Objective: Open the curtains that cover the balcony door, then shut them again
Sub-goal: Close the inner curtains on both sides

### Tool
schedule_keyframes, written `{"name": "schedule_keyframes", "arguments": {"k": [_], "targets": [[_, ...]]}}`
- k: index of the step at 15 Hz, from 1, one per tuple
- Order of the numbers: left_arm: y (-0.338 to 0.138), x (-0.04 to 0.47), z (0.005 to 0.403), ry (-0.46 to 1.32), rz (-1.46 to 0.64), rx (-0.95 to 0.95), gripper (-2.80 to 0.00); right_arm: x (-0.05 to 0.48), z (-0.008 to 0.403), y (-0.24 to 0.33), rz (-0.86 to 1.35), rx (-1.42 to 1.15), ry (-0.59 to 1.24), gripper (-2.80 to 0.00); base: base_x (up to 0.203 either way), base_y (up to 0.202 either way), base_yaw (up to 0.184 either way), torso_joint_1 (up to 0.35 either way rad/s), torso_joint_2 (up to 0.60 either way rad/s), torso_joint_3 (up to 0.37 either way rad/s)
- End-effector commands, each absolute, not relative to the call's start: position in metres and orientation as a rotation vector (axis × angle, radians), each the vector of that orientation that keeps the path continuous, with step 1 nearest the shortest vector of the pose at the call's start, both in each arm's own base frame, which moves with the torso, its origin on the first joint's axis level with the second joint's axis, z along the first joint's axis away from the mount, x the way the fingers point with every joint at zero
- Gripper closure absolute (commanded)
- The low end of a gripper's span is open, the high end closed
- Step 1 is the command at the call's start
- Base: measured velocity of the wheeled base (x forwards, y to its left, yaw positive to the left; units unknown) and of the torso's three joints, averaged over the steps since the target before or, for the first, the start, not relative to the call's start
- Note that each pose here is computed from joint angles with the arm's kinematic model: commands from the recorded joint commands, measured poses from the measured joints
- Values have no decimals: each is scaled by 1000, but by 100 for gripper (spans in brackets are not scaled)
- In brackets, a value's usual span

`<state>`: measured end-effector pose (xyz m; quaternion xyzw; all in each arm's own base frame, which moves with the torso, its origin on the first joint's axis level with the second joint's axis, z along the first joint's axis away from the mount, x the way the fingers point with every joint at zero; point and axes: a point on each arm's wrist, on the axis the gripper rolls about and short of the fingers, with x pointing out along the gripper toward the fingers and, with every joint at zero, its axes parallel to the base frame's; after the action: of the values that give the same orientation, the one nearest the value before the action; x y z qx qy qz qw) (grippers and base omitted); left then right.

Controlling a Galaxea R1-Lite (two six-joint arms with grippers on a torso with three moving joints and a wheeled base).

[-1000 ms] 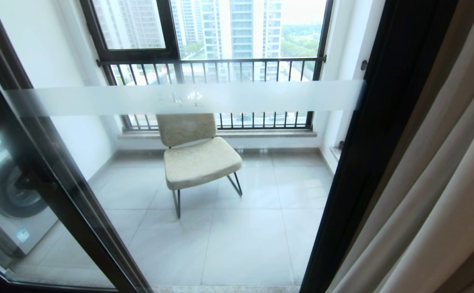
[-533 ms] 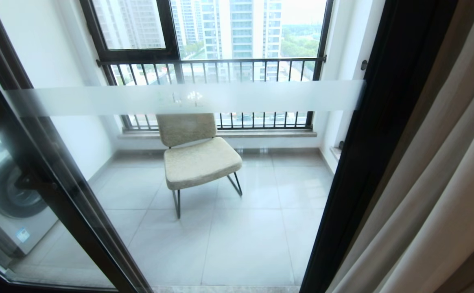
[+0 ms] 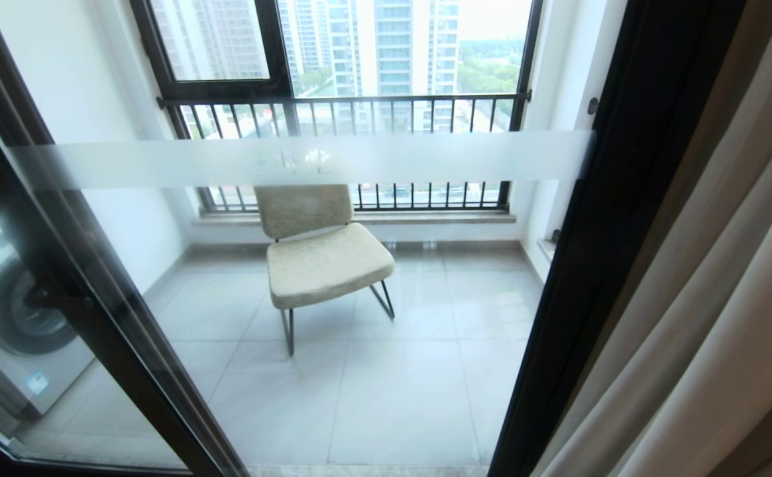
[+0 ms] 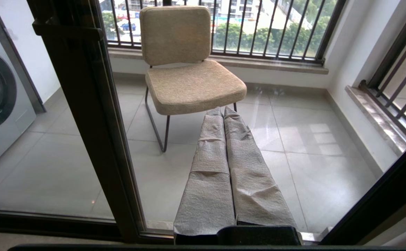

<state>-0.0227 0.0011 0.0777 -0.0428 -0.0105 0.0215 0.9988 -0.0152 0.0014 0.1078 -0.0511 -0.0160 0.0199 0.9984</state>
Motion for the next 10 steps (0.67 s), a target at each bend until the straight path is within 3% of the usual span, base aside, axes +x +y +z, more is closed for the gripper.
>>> {"name": "schedule_keyframes", "arguments": {"k": [1, 4, 5, 10], "targets": [[1, -23, 78, -22, 44, -86, 0, -2, 122, 1, 15, -101, 28, 0, 0, 0, 0, 0, 0, 0], [1, -23, 78, -22, 44, -86, 0, 14, 150, -1, -78, -97, 29, 0, 0, 0, 0, 0, 0, 0], [1, -23, 78, -22, 42, -86, 0, 17, 156, -1, -87, -97, 23, -280, 0, 0, 0, 0, 0, 0], [1, -23, 78, -22, 44, -86, 0, 18, 164, -1, -89, -106, -34, -280, 0, 0, 0, 0, 0, 0]]}}
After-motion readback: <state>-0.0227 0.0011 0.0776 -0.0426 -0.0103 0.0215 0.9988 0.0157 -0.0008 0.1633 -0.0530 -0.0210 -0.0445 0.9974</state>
